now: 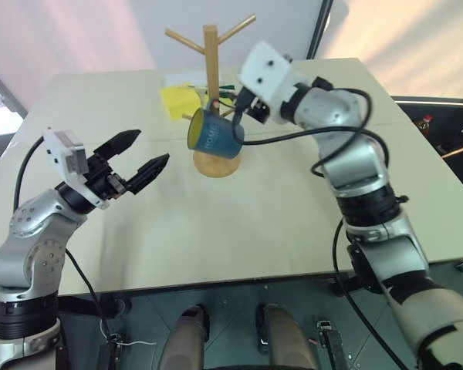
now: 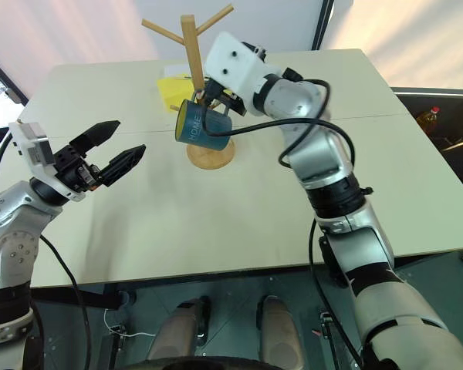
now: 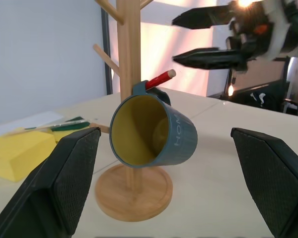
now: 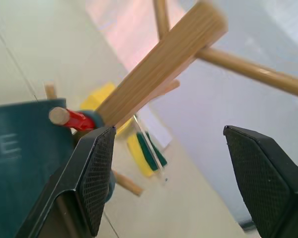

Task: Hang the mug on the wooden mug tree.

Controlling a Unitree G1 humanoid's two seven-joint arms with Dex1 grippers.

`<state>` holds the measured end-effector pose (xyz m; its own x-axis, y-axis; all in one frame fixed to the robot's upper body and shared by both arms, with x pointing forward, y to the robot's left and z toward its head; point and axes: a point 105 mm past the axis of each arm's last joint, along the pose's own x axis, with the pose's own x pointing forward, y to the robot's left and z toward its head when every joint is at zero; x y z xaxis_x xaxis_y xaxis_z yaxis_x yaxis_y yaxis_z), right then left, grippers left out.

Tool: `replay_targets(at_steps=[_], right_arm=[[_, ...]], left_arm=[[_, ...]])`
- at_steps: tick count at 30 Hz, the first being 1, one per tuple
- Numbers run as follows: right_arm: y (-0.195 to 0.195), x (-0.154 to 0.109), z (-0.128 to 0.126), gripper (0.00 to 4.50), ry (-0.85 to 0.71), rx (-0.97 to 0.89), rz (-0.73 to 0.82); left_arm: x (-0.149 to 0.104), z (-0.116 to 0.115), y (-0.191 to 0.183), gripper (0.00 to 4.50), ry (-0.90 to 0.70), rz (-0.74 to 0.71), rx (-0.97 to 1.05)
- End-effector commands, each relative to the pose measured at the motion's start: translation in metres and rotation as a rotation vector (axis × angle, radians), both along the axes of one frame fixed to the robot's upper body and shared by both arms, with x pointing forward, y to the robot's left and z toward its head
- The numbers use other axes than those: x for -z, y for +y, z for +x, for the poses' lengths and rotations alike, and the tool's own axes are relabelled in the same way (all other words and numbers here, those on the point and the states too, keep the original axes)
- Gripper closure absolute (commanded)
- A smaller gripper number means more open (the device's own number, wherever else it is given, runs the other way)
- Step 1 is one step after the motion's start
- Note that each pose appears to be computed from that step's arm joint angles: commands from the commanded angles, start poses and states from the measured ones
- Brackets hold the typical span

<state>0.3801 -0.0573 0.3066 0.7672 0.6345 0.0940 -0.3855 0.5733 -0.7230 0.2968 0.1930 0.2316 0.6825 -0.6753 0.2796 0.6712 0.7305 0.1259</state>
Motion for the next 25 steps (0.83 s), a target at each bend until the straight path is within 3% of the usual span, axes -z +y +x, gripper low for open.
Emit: replay_targets(at_steps=[1, 5, 12, 25], right_arm=[[-0.025, -0.007, -0.018, 0.92, 0.019, -0.085, 0.147], [-0.050, 0.024, -0.033, 0.92, 0.182, -0.175, 0.301], [-0.080, 0.085, -0.027, 0.92, 0.369, -0.092, 0.458], [-0.088, 0.118, -0.020, 0.92, 0.423, -0.061, 0.490]], left_arm=[[0.000, 0.002, 0.011, 0.00, -0.002, -0.010, -0.063], [0.026, 0.013, 0.029, 0.00, 0.079, -0.025, -0.194], [0.060, 0.021, 0.045, 0.00, 0.168, -0.052, -0.316], [0.076, 0.021, 0.059, 0.00, 0.194, -0.016, -0.405]])
